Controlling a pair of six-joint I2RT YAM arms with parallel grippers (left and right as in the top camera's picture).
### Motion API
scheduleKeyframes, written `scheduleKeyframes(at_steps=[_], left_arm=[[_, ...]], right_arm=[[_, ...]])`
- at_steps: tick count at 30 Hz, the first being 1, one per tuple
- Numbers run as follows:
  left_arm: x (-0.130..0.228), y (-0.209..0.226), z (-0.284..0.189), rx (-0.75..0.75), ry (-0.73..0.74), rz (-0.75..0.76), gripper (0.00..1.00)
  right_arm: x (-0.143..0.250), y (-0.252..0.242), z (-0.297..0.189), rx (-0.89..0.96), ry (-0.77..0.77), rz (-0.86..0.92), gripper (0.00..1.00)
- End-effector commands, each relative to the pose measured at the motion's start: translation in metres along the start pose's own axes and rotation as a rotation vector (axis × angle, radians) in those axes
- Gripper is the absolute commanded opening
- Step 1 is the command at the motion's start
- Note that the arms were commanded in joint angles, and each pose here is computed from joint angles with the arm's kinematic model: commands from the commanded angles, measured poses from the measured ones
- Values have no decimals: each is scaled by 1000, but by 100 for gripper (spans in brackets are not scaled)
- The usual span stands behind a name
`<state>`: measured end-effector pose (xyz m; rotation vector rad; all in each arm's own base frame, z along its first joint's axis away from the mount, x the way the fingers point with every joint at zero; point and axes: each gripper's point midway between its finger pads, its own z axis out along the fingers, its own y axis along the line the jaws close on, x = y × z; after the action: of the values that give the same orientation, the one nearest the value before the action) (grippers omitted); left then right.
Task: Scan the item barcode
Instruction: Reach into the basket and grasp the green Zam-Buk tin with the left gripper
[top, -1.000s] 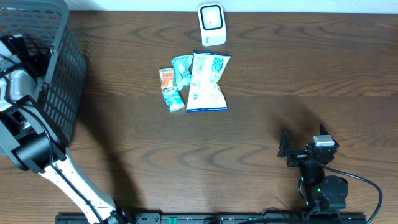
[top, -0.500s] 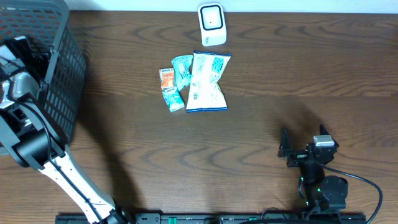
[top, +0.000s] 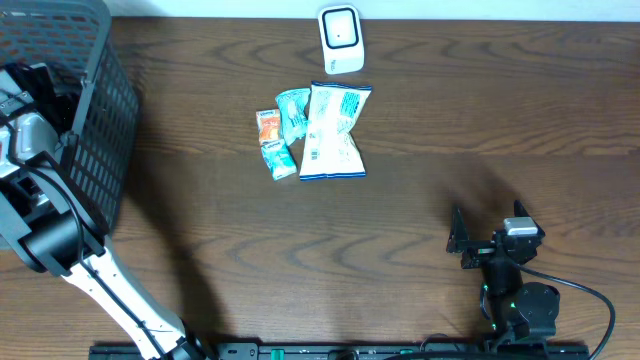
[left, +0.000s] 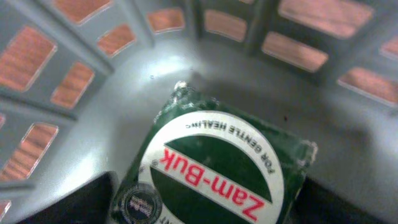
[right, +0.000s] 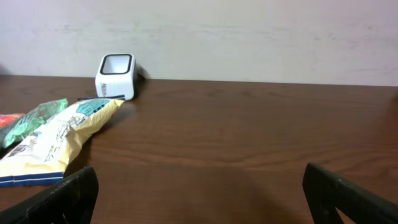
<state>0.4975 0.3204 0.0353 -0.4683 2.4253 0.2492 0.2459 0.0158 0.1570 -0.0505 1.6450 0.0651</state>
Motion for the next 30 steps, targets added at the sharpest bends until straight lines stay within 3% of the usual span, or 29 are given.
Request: scheduleKeyframes(at_steps=[1, 8, 15, 21, 26, 30], left_arm=[[16, -4, 10, 5, 29, 5, 100], [4, -2, 14, 2, -26, 9, 100], [31, -12, 37, 51, 28, 5, 100], [31, -12, 38, 51, 29, 4, 75], [32, -13, 36, 53, 37, 3, 62], [24, -9, 24, 48, 30, -24, 58]], right_arm=[[1, 2, 0, -9, 0, -8, 99], [1, 2, 0, -9, 0, -8, 99], [1, 2, 0, -9, 0, -8, 99], [1, 2, 0, -9, 0, -8, 99], [1, 2, 0, -8, 1, -8, 99], [1, 2, 0, -9, 0, -8, 99]])
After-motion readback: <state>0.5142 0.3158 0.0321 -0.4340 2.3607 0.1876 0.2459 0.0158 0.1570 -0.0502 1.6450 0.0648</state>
